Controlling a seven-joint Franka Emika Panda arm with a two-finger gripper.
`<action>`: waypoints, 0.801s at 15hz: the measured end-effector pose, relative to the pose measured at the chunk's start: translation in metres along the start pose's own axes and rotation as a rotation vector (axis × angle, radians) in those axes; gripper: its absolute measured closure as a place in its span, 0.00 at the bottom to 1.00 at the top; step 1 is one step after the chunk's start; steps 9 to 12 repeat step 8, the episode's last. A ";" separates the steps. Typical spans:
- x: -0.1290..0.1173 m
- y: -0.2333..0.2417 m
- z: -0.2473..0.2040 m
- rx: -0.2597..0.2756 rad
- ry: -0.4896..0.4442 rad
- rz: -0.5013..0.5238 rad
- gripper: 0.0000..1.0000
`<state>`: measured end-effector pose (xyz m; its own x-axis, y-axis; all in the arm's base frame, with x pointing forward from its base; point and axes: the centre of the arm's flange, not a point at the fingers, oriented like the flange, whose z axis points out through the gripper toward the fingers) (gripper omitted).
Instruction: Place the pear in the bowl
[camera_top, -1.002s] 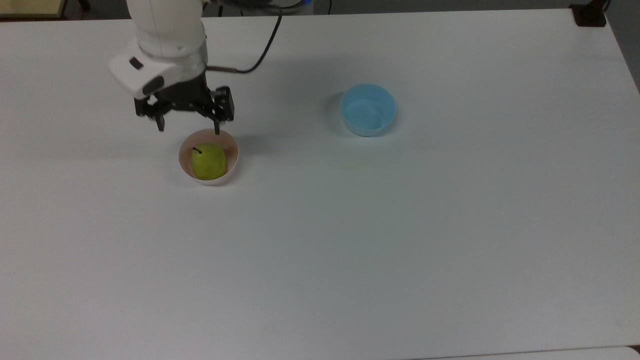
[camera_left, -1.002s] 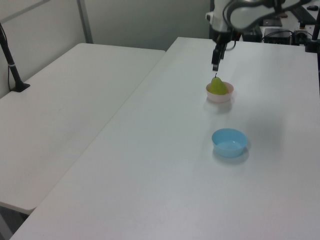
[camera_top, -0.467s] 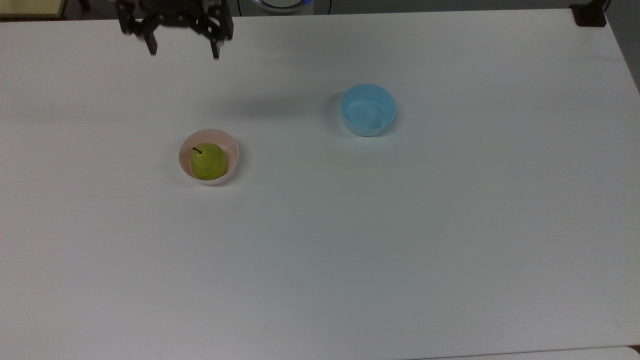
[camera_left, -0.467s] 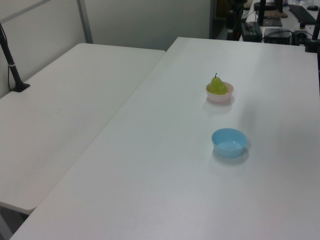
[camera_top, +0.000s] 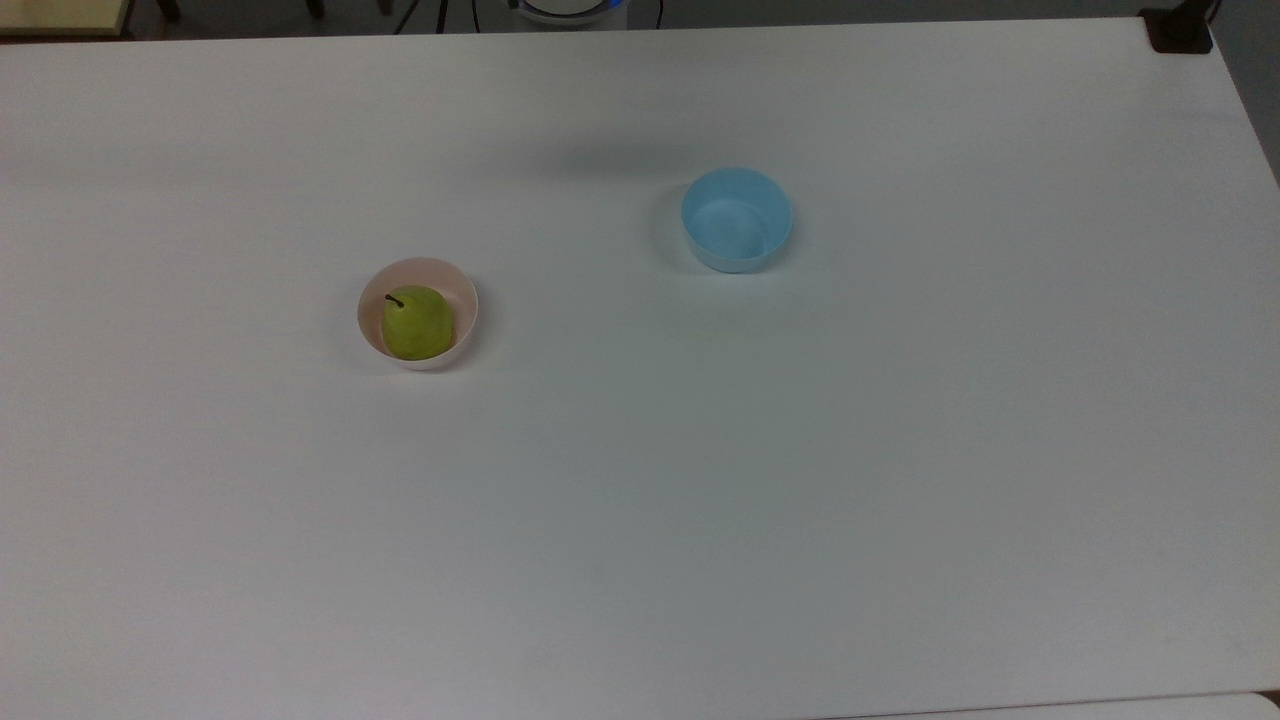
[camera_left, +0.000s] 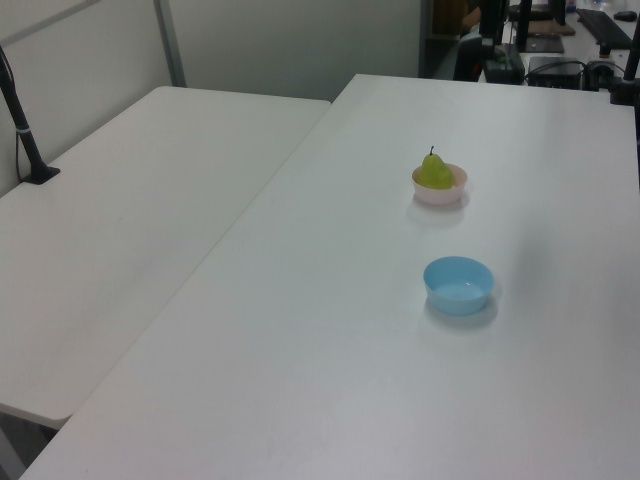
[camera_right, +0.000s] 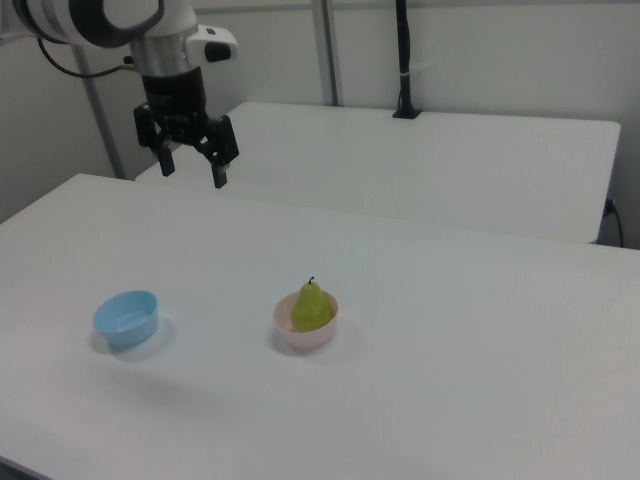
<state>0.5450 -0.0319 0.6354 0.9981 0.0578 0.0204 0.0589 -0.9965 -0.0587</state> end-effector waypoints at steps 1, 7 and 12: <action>0.001 -0.002 0.003 0.007 0.005 -0.003 0.00; 0.012 -0.006 0.014 0.007 0.049 -0.011 0.00; 0.013 -0.006 0.015 0.007 0.050 -0.011 0.00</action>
